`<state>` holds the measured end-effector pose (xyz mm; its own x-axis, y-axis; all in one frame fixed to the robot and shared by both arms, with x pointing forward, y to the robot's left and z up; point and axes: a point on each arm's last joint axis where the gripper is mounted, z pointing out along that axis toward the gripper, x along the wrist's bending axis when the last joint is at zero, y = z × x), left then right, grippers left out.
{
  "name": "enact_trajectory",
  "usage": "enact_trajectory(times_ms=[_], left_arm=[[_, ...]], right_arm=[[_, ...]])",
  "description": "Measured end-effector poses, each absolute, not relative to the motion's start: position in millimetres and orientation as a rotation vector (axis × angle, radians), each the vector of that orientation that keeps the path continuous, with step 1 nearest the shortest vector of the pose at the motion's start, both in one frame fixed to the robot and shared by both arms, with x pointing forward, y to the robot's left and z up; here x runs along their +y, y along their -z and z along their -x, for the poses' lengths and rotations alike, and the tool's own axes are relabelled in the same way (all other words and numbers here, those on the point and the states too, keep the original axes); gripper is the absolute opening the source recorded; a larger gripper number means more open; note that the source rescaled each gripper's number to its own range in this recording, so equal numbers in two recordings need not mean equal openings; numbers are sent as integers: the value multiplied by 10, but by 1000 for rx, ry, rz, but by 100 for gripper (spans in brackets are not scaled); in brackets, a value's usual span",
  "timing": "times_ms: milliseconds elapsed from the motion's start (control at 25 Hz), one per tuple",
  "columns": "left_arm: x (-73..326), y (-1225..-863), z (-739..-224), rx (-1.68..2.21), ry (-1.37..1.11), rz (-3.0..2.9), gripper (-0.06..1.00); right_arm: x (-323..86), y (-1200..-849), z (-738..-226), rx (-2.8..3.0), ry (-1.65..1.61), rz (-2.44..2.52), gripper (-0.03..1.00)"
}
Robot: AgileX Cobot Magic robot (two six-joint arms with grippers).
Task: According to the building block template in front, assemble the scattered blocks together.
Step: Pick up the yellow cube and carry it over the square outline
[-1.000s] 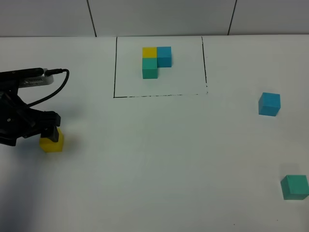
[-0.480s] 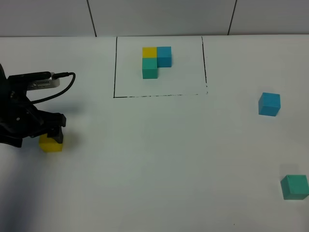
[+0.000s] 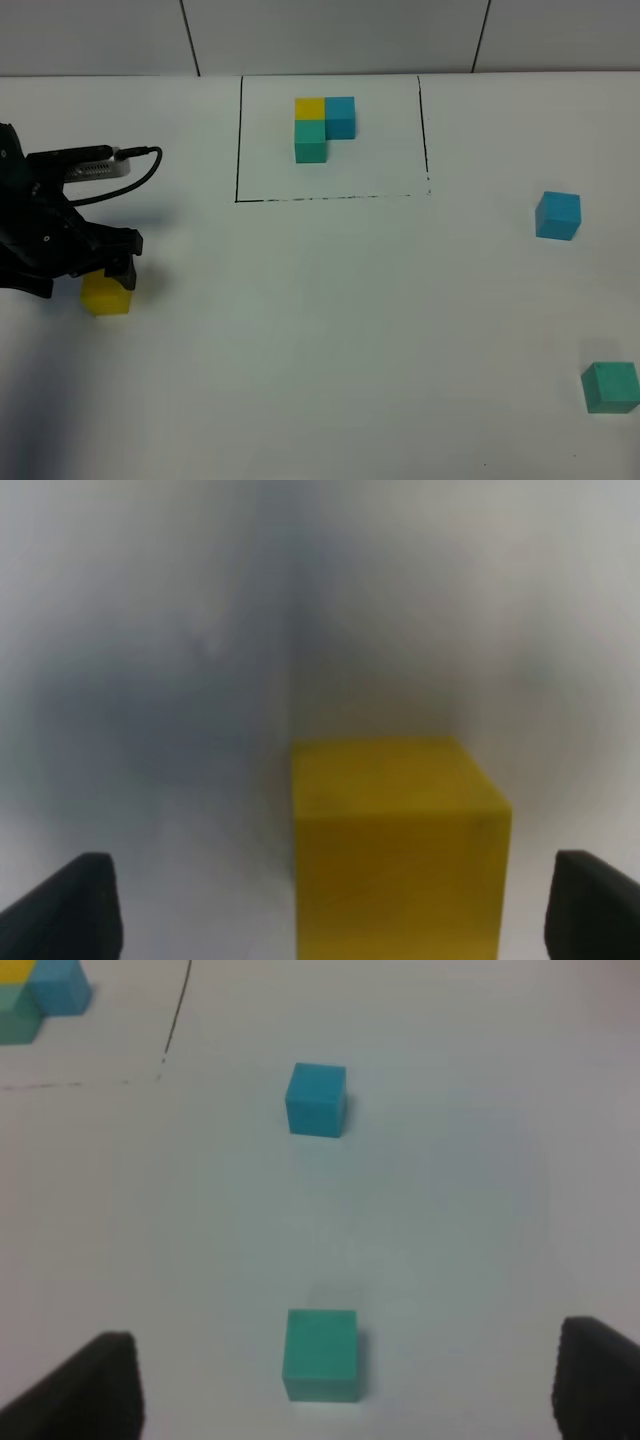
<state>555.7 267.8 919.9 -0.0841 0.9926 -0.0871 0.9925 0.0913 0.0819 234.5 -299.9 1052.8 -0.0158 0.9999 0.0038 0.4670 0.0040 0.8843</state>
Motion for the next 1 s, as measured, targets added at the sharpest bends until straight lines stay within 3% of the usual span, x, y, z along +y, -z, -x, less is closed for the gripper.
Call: enact_trajectory(times_ms=[400,680,760,880,1000], left_arm=[[2555,-9073,-5580,2211,10,-2109,99],[2522,-8985,-5656,2228,14,-2096,89],[2521,-8975,-5666,2241,15,-2083,79],[2521,-8966,-5666,2255,19,-2072,49],[2518,-8982,-5677,2259,23,-2071,0]], right_arm=[[-2999,-10528,-2345,1571,-951,-1550,67],[-2999,-10528,-2345,1571,-951,-1550,67],[-2999,-10528,-2345,1571,-951,-1550,67],[-2999,-10528,-2345,1571,-951,-1550,67],[-2999,-10528,-2345,1571,-951,-1550,67]])
